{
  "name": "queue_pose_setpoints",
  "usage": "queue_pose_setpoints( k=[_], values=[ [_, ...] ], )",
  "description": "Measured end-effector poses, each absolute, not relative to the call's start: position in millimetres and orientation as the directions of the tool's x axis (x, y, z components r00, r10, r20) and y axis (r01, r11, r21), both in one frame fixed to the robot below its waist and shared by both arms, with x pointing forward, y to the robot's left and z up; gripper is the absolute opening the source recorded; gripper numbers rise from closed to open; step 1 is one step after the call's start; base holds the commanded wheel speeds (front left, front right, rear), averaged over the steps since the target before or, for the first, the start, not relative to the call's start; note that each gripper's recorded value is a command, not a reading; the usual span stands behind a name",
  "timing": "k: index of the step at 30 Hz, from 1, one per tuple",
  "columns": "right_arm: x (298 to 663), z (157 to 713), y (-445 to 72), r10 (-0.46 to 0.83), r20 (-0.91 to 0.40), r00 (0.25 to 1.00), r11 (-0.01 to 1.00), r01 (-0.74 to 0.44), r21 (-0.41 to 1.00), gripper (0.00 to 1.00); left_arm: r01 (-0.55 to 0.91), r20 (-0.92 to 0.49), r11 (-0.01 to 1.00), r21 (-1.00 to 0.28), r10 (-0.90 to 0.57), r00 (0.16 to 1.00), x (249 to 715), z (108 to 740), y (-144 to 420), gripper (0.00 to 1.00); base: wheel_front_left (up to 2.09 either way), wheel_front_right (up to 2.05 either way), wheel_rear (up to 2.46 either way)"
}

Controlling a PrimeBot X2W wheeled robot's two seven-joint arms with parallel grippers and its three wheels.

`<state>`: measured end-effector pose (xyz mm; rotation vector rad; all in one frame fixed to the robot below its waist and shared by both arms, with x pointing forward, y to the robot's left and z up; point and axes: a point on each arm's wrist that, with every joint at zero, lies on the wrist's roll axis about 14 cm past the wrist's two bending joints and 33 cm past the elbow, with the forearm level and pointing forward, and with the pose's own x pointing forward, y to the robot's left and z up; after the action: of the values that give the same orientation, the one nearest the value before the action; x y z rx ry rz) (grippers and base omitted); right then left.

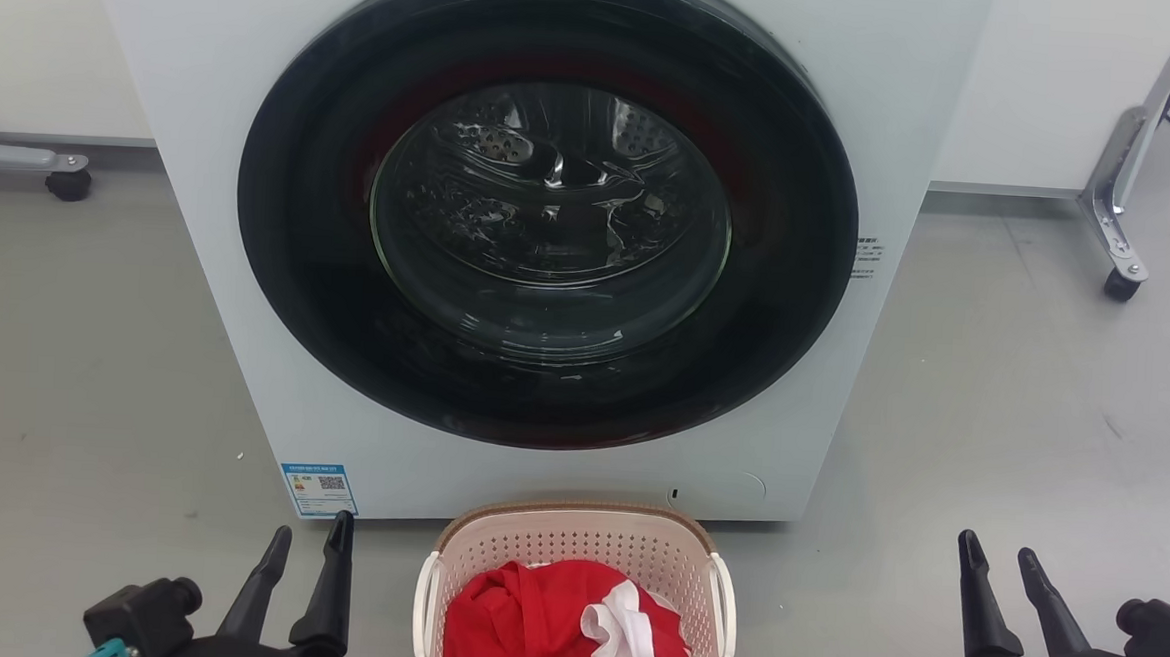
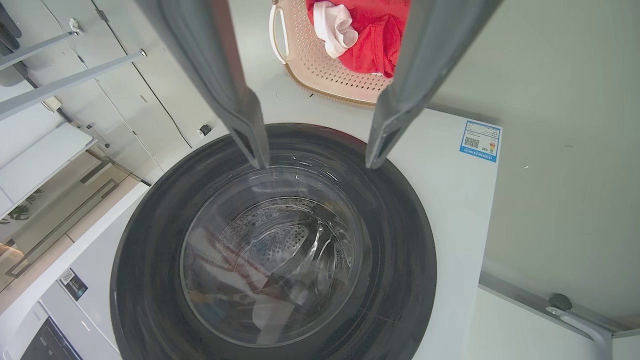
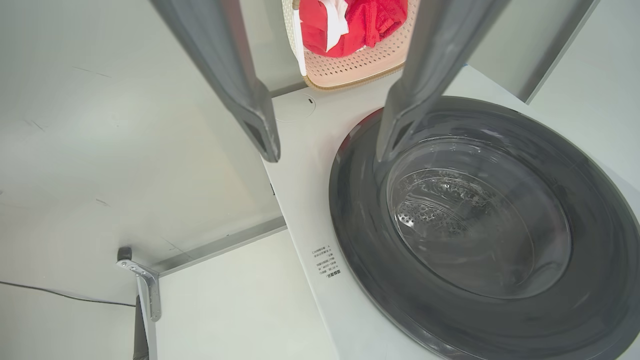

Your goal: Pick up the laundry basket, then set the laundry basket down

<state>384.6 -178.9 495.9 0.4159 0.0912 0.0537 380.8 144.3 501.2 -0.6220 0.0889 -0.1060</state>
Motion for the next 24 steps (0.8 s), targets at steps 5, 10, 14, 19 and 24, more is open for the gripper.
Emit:
queue_pose_setpoints(
  k=[5, 10, 14, 19, 24],
  values=[
    [383.9, 496.1, -176.7, 0.073, -0.071, 0.995, 0.935, -0.044, 0.351, 1.0, 0.083, -0.047, 0.841, -0.535, -0.128, 0.991, 380.0, 501.2, 140.8, 1.0, 0.0, 0.0, 0.0],
    [383.0, 497.2, -175.3, 0.07, -0.056, 0.996, 0.956, -0.051, 0.29, 1.0, 0.089, -0.039, 0.871, -0.483, -0.124, 0.992, 379.2, 501.4, 139.4, 1.0, 0.0, 0.0, 0.0],
    [382.5, 498.0, -174.9, 0.067, -0.045, 0.997, 0.966, -0.054, 0.252, 1.0, 0.089, -0.029, 0.889, -0.45, -0.114, 0.993, 378.4, 502.3, 138.8, 1.0, 0.0, 0.0, 0.0],
    [381.1, 498.5, -175.6, 0.058, -0.029, 0.998, 0.981, -0.051, 0.187, 1.0, 0.09, -0.014, 0.909, -0.407, -0.105, 0.994, 376.7, 503.2, 138.3, 1.0, 0.0, 0.0, 0.0],
    [377.4, 496.3, -176.2, 0.054, -0.023, 0.998, 0.989, -0.05, 0.138, 1.0, 0.074, -0.021, 0.93, -0.361, -0.088, 0.996, 372.7, 497.4, 140.4, 1.0, 0.0, 0.0, 0.0]
  ],
)
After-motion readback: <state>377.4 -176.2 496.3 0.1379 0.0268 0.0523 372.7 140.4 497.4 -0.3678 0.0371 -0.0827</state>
